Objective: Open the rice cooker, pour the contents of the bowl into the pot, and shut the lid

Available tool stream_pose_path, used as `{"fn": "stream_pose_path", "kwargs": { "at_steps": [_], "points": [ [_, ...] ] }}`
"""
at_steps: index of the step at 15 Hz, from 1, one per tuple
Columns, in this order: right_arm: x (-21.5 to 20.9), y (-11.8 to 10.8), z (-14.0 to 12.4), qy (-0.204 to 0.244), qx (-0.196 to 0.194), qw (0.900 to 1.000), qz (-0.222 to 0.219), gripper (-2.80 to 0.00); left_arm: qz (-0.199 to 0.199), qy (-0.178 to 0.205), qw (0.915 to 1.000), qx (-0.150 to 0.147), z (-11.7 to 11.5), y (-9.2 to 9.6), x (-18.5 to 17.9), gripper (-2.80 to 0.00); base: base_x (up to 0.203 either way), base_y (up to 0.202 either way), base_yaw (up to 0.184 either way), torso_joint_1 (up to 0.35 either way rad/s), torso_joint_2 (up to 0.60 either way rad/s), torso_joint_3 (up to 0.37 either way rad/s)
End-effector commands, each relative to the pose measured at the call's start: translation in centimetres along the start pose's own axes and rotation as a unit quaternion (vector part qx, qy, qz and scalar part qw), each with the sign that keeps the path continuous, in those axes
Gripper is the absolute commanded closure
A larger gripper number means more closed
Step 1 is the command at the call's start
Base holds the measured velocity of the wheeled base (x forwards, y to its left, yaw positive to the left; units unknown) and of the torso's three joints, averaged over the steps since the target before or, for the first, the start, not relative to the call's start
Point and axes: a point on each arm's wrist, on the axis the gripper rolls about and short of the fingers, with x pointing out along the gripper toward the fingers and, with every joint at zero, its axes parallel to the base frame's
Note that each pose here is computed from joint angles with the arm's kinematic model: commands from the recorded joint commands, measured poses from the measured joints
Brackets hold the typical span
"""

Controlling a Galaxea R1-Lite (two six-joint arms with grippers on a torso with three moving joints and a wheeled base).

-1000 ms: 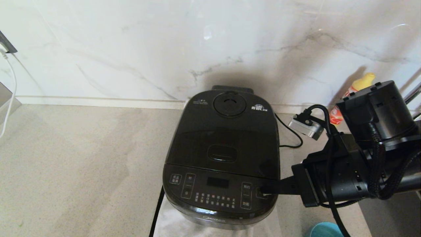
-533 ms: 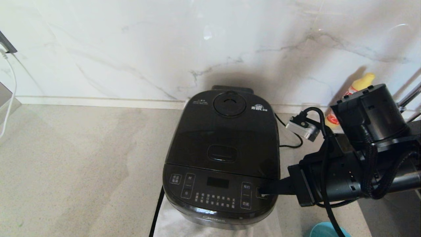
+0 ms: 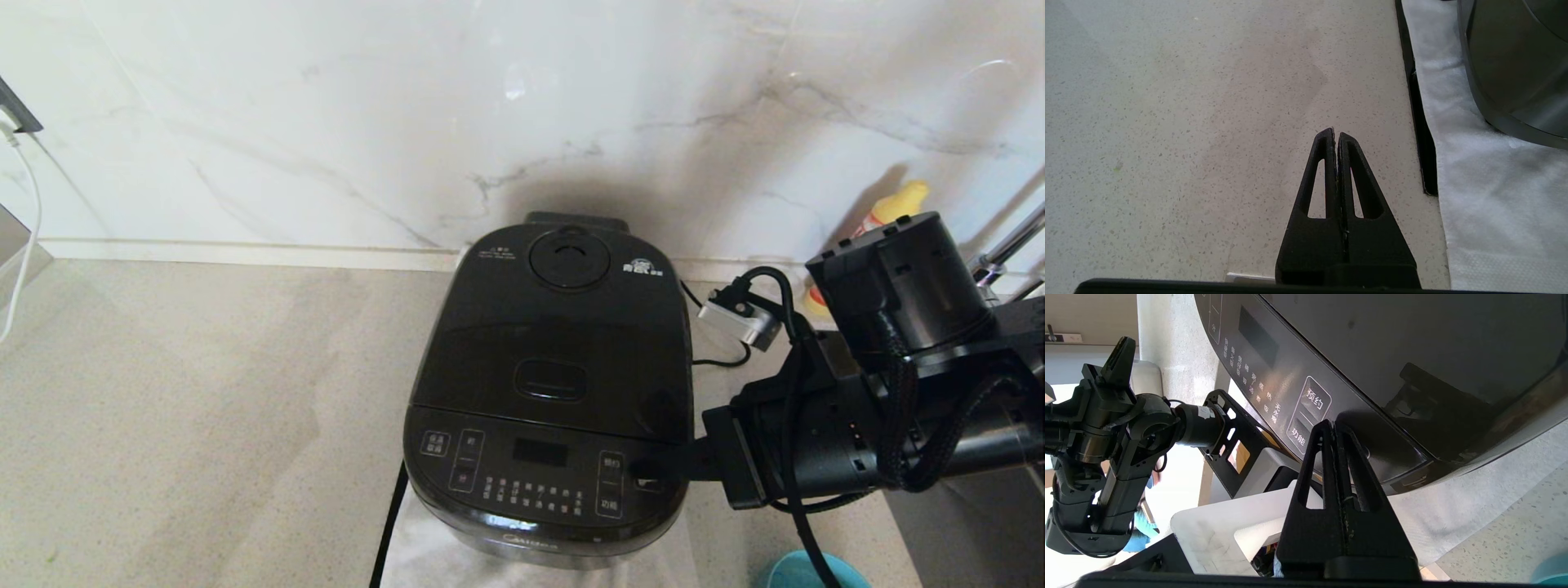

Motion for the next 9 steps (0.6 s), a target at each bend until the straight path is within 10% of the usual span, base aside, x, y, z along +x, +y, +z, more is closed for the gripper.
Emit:
{"fn": "stream_pose_path", "kwargs": {
  "at_steps": [1,9],
  "points": [
    [0.34,-0.2,-0.07,0.007,0.004,1.0,-0.003,0.0,0.0,0.001,1.0,0.0,0.0,0.0,0.01,0.0,0.0,0.0,0.0,0.0,0.0,0.0],
    [1.05,-0.45,-0.02,0.011,0.006,1.0,-0.005,0.0,0.0,0.001,1.0,0.0,0.0,0.0,0.01,0.0,0.0,0.0,0.0,0.0,0.0,0.0]
  ]
}}
